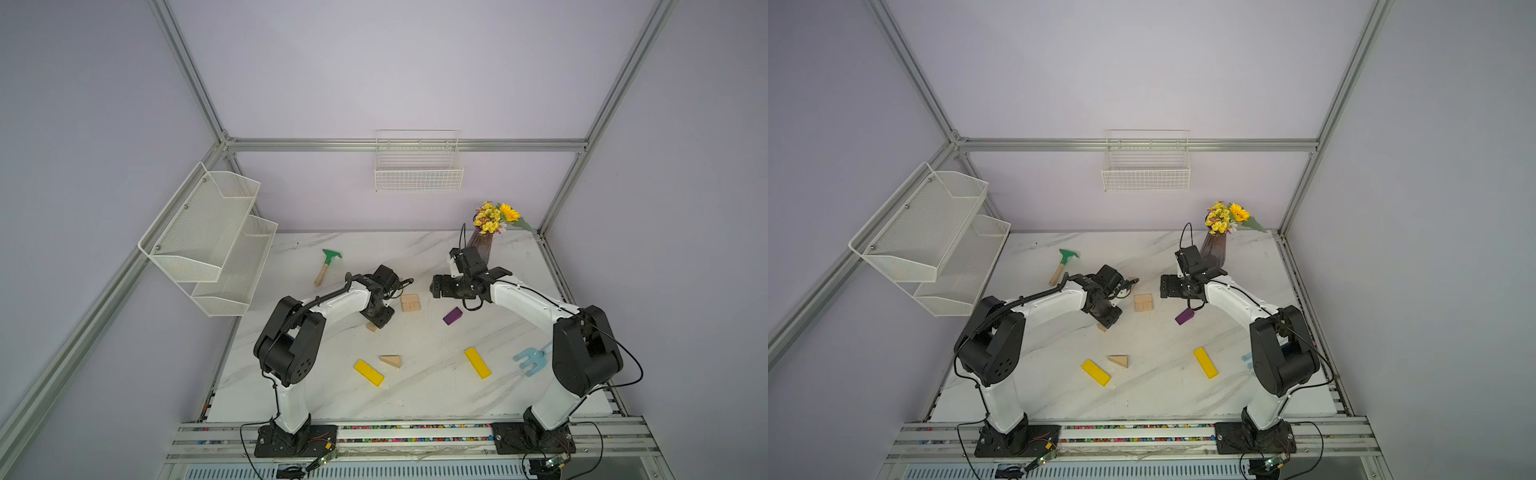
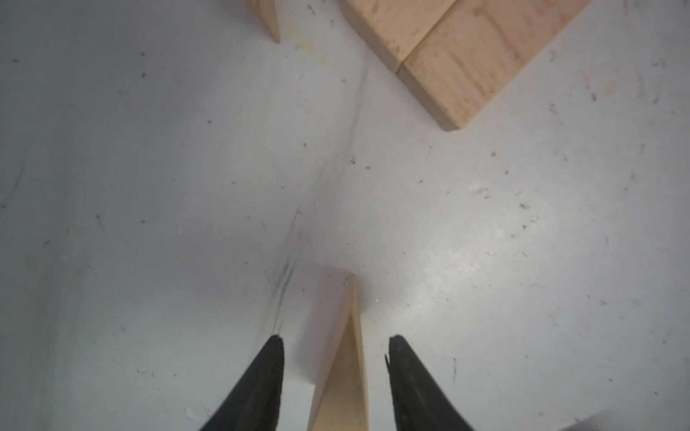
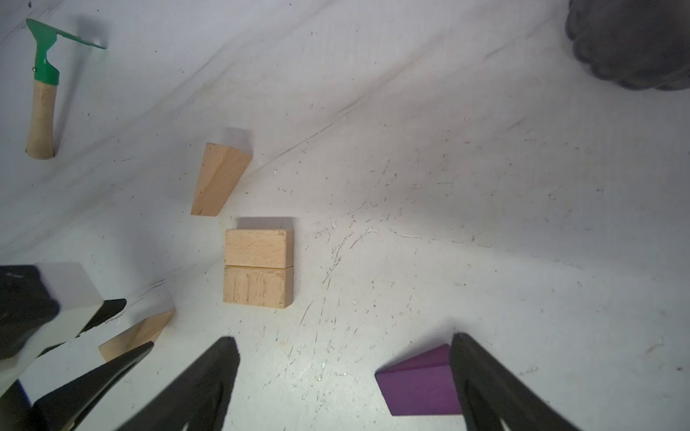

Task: Assemble a small pinwheel with building blocks
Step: Assemble the building block at the center of the board.

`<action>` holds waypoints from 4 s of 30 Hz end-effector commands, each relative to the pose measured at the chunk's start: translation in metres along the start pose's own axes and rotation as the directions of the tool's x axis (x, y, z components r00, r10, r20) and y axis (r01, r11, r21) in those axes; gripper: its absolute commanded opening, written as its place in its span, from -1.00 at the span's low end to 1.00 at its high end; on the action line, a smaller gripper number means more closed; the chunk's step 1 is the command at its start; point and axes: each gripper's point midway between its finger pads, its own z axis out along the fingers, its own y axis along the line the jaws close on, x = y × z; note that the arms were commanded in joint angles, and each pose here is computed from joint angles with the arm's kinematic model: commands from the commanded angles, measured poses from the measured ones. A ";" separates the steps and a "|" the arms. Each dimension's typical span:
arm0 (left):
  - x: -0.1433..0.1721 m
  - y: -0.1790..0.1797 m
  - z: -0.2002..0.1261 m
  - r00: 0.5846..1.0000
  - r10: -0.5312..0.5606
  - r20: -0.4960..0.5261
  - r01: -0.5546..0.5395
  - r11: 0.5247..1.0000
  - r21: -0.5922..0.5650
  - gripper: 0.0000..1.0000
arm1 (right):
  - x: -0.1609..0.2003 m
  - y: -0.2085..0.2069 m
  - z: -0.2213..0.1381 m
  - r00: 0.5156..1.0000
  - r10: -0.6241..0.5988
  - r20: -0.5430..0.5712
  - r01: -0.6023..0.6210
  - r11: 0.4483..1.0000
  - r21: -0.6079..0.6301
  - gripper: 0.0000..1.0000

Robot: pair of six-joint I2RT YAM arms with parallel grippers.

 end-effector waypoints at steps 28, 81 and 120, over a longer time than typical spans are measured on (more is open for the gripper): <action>-0.040 -0.040 0.017 0.914 0.402 0.054 -0.405 0.909 0.101 -1.00 | 0.006 -0.013 0.002 1.000 0.021 0.015 -0.021 1.000 0.010 0.84; 0.020 0.098 -0.109 0.582 -0.667 0.465 0.677 0.714 0.178 0.77 | -0.055 0.101 0.100 0.985 -0.172 0.019 0.173 0.984 -0.041 0.63; 0.030 0.073 -0.082 0.610 -0.697 0.376 0.655 0.711 0.255 0.92 | -0.005 0.129 0.184 0.872 -0.485 -0.062 0.484 0.874 -0.039 -0.60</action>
